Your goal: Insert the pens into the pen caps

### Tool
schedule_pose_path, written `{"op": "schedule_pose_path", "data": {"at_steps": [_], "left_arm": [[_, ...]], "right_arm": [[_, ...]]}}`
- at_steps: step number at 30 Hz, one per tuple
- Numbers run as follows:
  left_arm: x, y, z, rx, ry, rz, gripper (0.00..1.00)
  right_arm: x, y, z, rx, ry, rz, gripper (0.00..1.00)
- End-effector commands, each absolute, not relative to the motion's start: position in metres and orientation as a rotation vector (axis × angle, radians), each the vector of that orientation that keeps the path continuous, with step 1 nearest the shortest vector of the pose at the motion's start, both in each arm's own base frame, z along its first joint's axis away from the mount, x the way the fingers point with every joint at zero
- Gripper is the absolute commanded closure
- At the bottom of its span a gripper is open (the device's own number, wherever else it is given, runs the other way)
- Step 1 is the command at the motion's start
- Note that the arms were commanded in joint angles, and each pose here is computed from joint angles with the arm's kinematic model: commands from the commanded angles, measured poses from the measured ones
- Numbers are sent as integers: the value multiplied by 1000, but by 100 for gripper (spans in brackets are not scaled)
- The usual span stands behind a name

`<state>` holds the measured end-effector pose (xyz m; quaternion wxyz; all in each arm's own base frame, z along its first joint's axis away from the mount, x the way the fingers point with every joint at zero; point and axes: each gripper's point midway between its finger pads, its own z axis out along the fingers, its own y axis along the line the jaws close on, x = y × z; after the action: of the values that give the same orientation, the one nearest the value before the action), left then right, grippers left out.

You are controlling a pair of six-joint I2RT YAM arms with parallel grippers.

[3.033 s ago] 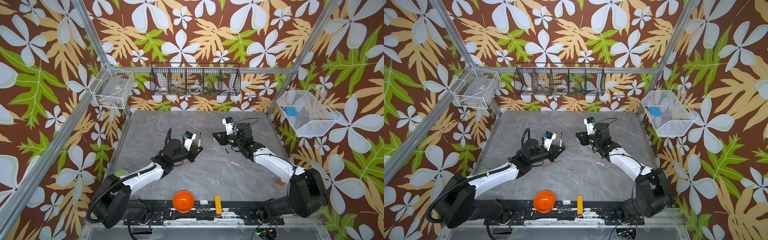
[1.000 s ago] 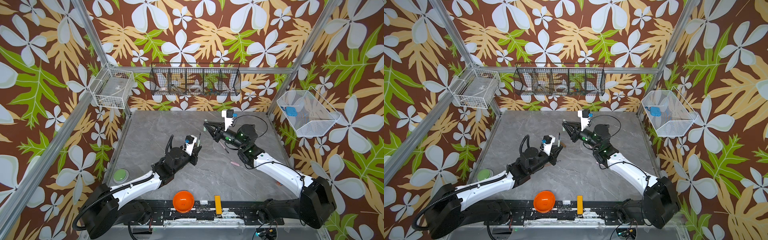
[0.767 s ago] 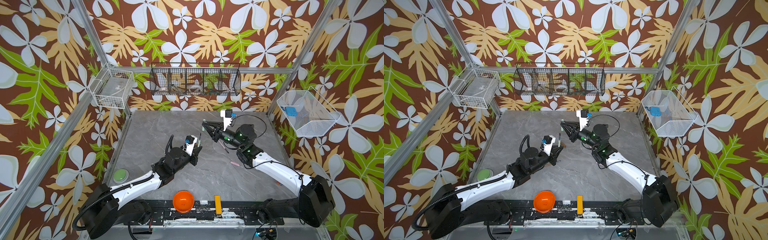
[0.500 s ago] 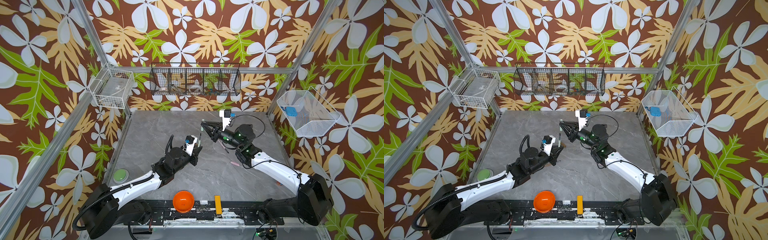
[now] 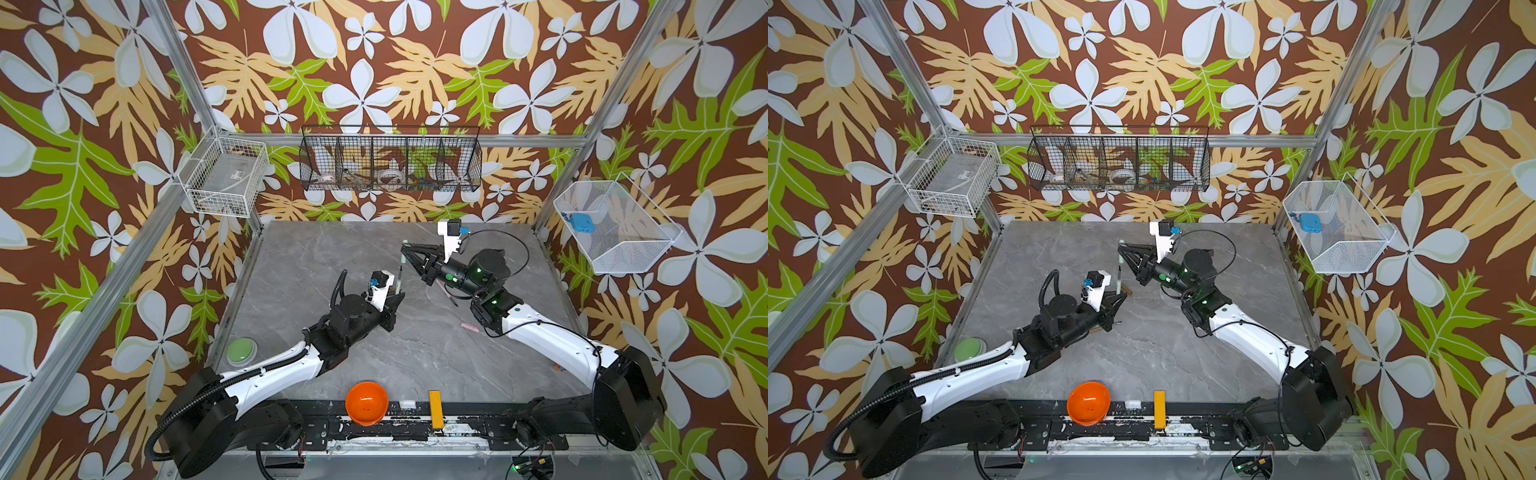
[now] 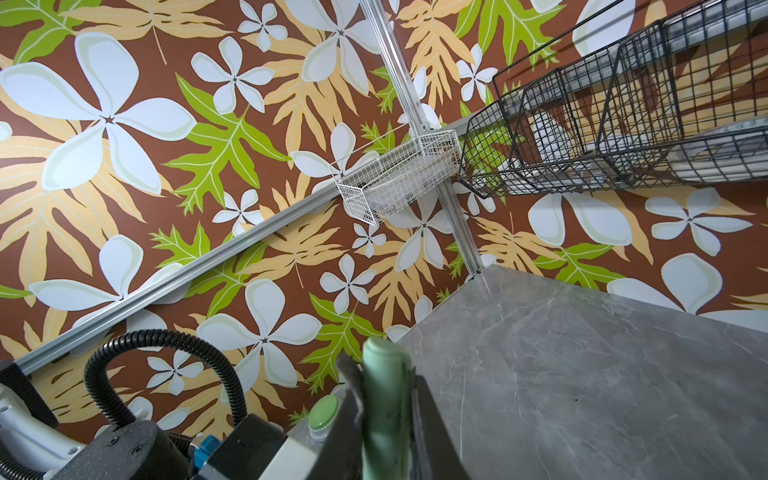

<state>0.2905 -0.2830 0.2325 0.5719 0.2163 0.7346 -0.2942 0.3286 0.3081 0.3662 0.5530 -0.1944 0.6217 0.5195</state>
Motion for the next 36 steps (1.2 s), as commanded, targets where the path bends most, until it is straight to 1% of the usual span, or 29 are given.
{"op": "schedule_pose_path", "data": {"at_steps": [1, 21, 36], "left_arm": [[292, -284, 241, 498, 1692, -698, 100], [294, -285, 248, 482, 1667, -712, 100], [297, -287, 257, 466, 1638, -724, 100]], "right_arm": [[327, 308, 372, -464, 1431, 1236, 82], [326, 310, 360, -463, 1461, 1253, 82], [326, 308, 348, -474, 1502, 1217, 82]]}}
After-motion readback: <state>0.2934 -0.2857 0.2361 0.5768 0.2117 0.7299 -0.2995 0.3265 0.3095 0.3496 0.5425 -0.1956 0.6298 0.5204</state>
